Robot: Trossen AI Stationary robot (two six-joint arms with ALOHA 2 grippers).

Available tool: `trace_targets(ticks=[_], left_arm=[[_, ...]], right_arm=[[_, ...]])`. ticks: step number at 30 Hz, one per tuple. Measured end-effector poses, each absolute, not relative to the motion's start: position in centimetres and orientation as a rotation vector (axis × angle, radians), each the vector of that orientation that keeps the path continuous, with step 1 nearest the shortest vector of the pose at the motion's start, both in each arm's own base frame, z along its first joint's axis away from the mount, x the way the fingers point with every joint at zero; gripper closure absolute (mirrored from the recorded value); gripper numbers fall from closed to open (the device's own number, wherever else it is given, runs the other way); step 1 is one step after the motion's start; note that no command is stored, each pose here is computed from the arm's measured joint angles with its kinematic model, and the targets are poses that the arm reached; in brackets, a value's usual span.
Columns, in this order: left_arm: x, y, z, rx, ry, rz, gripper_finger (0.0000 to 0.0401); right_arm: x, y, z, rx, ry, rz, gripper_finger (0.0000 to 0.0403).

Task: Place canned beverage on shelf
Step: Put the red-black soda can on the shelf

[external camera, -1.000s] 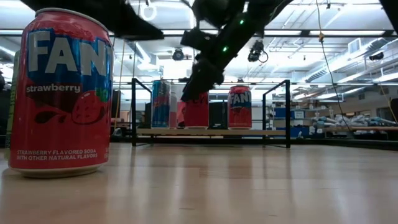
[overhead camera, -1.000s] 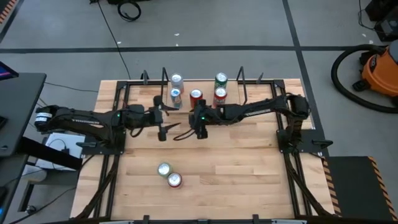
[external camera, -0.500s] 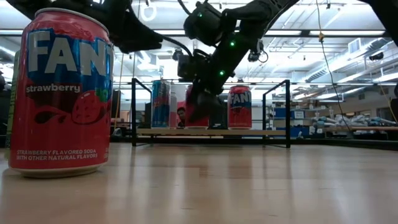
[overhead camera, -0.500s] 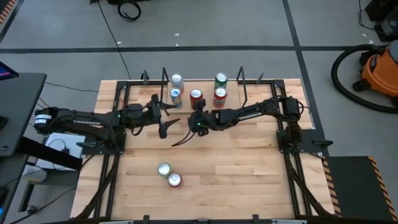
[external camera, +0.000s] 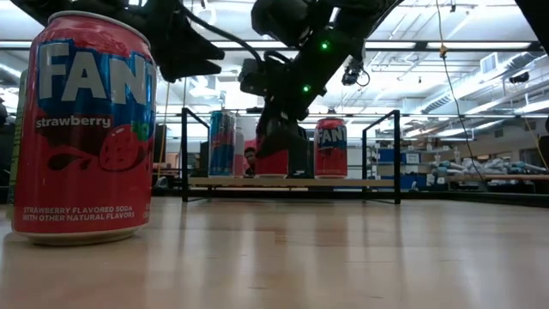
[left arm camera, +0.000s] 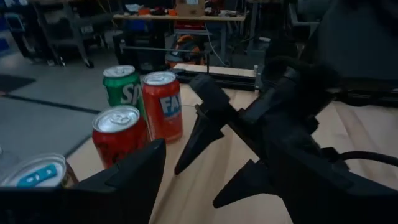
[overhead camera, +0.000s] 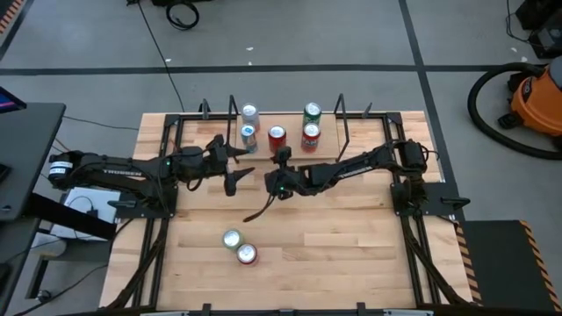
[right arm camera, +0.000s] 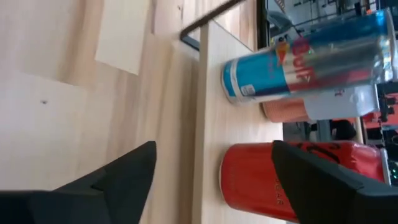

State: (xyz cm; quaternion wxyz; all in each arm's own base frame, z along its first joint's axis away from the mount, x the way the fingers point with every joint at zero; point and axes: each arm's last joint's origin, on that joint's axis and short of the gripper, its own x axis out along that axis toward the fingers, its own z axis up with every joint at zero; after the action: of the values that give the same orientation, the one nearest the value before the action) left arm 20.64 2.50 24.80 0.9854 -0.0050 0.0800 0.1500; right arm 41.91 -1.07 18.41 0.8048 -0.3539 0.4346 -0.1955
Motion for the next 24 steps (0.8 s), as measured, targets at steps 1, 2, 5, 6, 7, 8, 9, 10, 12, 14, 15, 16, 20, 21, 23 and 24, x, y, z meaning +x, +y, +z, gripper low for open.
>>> trace_targets(ticks=[1,2,5,6,7,8,9,10,12,14,15,16,20,21,23,24], left_arm=[[20.6,2.5,24.8,-0.02,0.162,0.302,0.0111],[20.7,2.5,24.7,-0.03,0.164,0.303,0.0111],[20.7,2.5,24.5,-0.076,0.18,0.308,0.0111],[20.6,2.5,24.4,-0.091,0.185,0.31,0.0111],[20.6,2.5,24.3,-0.101,0.194,0.311,0.0111],[20.6,2.5,24.2,-0.108,0.209,0.313,0.0111],[20.5,2.5,24.0,-0.113,0.223,0.314,0.0111],[20.5,2.5,23.9,-0.117,0.234,0.315,0.0111],[20.5,2.5,23.7,-0.13,0.252,0.318,0.0111],[20.4,2.5,23.5,-0.132,0.273,0.32,0.0111],[20.4,2.5,23.4,-0.134,0.283,0.321,0.0111],[20.4,2.5,23.3,-0.135,0.294,0.322,0.0111],[20.2,2.5,23.0,-0.14,0.318,0.325,0.0111],[20.2,2.5,22.8,-0.141,0.327,0.325,0.0111],[20.2,2.5,22.7,-0.142,0.333,0.333,0.0111],[20.2,2.5,22.7,-0.147,0.332,0.337,0.0111]], right_arm=[[41.9,-0.9,18.4,-0.757,0.928,-0.416,0.0086],[41.9,-0.9,18.4,-0.756,0.928,-0.415,0.0098],[41.9,-1.3,18.3,-0.755,0.939,-0.426,0.013],[41.9,-1.5,18.3,-0.751,0.941,-0.43,0.014],[41.9,-1.7,18.2,-0.746,0.943,-0.434,0.0149],[41.9,-1.9,18.2,-0.741,0.943,-0.437,0.0157],[41.9,-2.1,18.2,-0.739,0.943,-0.441,0.0164],[41.9,-2.2,18.2,-0.738,0.943,-0.446,0.0169],[41.9,-2.3,18.3,-0.744,0.947,-0.457,0.0179],[41.9,-2.4,18.3,-0.761,0.948,-0.473,0.0185],[41.9,-2.3,18.3,-0.766,0.944,-0.473,0.0186],[41.9,-2.2,18.2,-0.768,0.933,-0.473,0.0187],[41.0,-1.8,16.3,-0.826,0.888,-0.49,0.0188],[40.8,-1.7,16.0,-0.836,0.852,-0.499,0.0188],[40.4,-1.7,15.4,-0.863,0.788,-0.513,0.0188],[40.1,-1.8,15.2,-0.881,0.767,-0.522,0.0188]])
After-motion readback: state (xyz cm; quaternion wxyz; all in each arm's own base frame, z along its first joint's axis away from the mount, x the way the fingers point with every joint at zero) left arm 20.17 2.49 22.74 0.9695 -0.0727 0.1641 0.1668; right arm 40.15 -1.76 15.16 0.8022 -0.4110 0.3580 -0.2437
